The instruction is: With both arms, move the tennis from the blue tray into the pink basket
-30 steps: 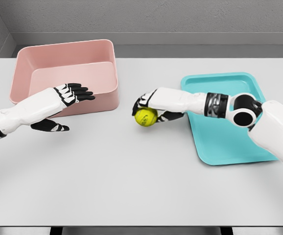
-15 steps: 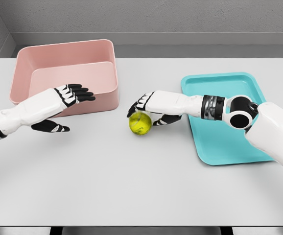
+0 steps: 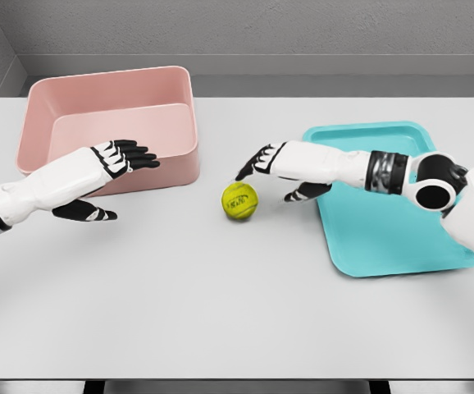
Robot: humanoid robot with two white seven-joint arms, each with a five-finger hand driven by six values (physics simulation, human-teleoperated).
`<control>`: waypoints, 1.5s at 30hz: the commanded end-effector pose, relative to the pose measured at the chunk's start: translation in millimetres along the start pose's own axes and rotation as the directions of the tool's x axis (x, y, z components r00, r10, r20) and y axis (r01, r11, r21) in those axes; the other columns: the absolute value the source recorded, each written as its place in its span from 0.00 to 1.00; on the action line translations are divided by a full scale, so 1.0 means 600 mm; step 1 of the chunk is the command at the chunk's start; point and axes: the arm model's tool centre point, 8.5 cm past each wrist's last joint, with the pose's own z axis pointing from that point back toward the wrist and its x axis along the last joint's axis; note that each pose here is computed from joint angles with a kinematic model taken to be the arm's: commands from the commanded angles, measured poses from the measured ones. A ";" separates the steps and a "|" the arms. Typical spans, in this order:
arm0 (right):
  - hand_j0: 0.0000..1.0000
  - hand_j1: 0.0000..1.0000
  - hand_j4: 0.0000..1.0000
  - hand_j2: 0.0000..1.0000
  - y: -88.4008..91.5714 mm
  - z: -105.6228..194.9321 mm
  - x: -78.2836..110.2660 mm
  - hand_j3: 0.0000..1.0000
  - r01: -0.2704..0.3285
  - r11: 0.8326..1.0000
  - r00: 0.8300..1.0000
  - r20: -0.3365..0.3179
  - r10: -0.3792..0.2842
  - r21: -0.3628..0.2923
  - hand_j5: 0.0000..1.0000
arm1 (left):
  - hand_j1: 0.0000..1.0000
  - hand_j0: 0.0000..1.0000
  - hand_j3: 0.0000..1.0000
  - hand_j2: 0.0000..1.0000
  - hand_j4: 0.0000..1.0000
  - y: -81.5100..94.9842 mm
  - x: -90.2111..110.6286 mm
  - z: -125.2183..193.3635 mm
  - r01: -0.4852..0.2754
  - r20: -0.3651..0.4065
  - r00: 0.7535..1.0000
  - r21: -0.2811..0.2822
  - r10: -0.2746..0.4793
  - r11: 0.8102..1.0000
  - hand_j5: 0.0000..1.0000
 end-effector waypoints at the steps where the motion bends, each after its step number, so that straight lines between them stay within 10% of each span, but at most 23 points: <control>1: 0.87 0.87 0.87 0.87 -0.028 0.047 -0.008 0.87 -0.035 0.999 0.999 -0.037 0.034 -0.024 0.87 | 1.00 1.00 1.00 1.00 1.00 0.001 0.002 -0.006 -0.013 0.007 1.000 0.015 0.012 1.000 1.00; 9: 1.00 1.00 1.00 1.00 -0.044 0.205 -0.048 1.00 -0.085 0.995 0.972 -0.216 0.094 0.053 1.00 | 1.00 1.00 1.00 1.00 1.00 0.019 0.017 -0.057 -0.012 0.070 0.998 0.080 0.006 0.997 1.00; 17: 1.00 1.00 1.00 1.00 -0.059 0.254 -0.028 1.00 -0.118 0.991 0.963 -0.235 0.131 0.067 1.00 | 1.00 1.00 1.00 1.00 1.00 0.033 0.058 -0.139 -0.024 0.190 0.982 0.138 -0.002 0.990 1.00; 26: 1.00 1.00 1.00 1.00 -0.087 0.281 -0.026 1.00 -0.120 0.992 0.959 -0.255 0.125 0.035 1.00 | 1.00 1.00 1.00 1.00 1.00 0.007 0.109 -0.203 0.052 0.316 0.947 0.010 -0.053 0.999 1.00; 39: 1.00 1.00 1.00 1.00 -0.084 0.272 -0.019 1.00 -0.120 0.992 0.964 -0.236 0.124 0.033 1.00 | 1.00 1.00 1.00 1.00 1.00 -0.037 0.088 -0.193 -0.172 0.263 0.938 -0.214 0.226 0.962 1.00; 45: 1.00 1.00 1.00 1.00 -0.084 0.273 -0.020 1.00 -0.120 0.992 0.963 -0.237 0.125 0.034 1.00 | 1.00 1.00 1.00 1.00 1.00 -0.015 0.090 -0.204 -0.152 0.280 0.937 -0.214 0.209 0.965 1.00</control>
